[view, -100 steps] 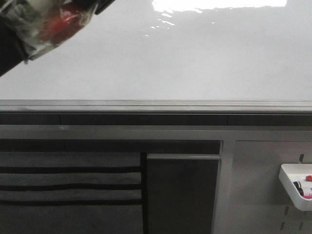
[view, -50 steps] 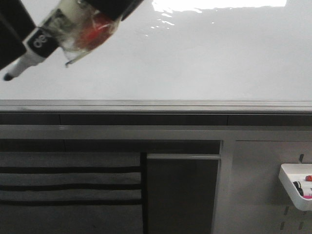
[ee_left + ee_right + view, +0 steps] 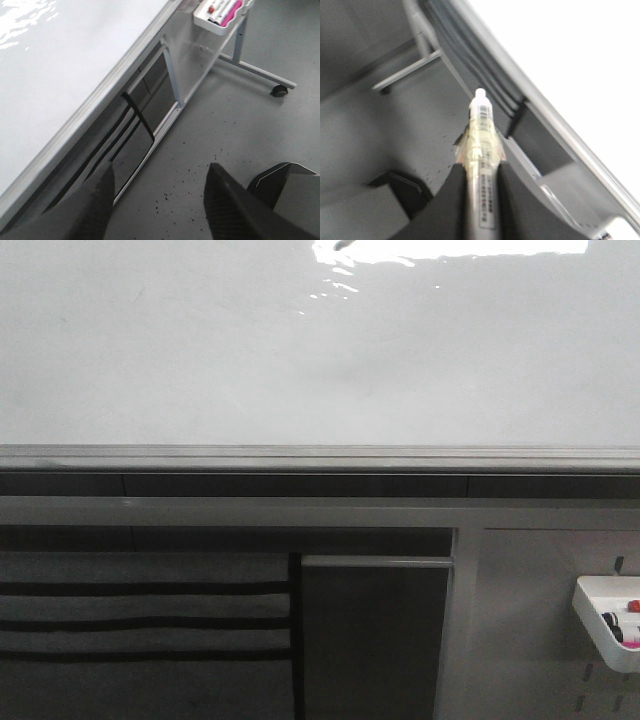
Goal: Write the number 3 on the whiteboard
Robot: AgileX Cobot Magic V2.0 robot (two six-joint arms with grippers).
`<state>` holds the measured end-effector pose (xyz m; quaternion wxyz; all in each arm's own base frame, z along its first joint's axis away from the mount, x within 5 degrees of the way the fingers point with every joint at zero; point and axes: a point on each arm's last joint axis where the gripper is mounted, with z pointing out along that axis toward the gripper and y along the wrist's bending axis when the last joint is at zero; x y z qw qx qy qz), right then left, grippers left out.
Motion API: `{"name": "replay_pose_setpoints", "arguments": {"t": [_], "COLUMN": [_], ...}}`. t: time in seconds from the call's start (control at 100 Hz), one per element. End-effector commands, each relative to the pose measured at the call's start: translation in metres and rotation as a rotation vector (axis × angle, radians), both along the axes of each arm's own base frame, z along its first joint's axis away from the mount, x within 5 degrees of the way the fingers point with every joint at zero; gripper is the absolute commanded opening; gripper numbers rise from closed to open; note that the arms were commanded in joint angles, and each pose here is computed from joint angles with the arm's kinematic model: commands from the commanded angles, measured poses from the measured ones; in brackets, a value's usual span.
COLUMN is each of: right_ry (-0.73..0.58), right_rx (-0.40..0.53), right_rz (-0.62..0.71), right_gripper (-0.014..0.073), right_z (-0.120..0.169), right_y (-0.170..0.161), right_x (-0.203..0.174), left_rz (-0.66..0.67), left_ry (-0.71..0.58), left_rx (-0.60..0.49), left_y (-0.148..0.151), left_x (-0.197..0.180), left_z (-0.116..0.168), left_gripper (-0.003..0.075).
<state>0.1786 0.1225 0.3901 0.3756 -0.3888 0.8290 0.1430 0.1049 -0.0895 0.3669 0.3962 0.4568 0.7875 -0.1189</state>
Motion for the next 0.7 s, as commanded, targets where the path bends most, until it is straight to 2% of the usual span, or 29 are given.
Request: {"name": "replay_pose_setpoints", "arguments": {"t": [0.0, 0.12, 0.25, 0.44, 0.69], "right_ry": [-0.099, -0.094, -0.053, -0.081, -0.011], "right_rx": [0.09, 0.086, 0.066, 0.227, 0.192], "right_rz": [-0.136, -0.214, -0.215, -0.247, -0.229], "right_gripper": [-0.0048, -0.0048, -0.0048, -0.0048, -0.0048], "right_z": [0.006, -0.017, -0.033, -0.022, -0.011], "right_y": [-0.024, -0.04, -0.042, -0.031, -0.01], "right_x": [-0.006, -0.011, -0.014, -0.001, 0.049], "left_rz": [0.09, 0.159, 0.177, 0.18, 0.182], "left_ry": [-0.057, -0.093, -0.107, -0.115, -0.123], "left_rx": [-0.094, -0.129, -0.138, -0.147, -0.152], "left_y": [0.01, 0.02, 0.022, 0.021, 0.021], "left_x": [-0.004, -0.006, -0.006, -0.004, -0.004], "left_z": [0.006, -0.003, -0.007, -0.006, -0.006], "left_gripper": [0.0367, 0.0367, 0.0367, 0.0367, 0.0367]}}
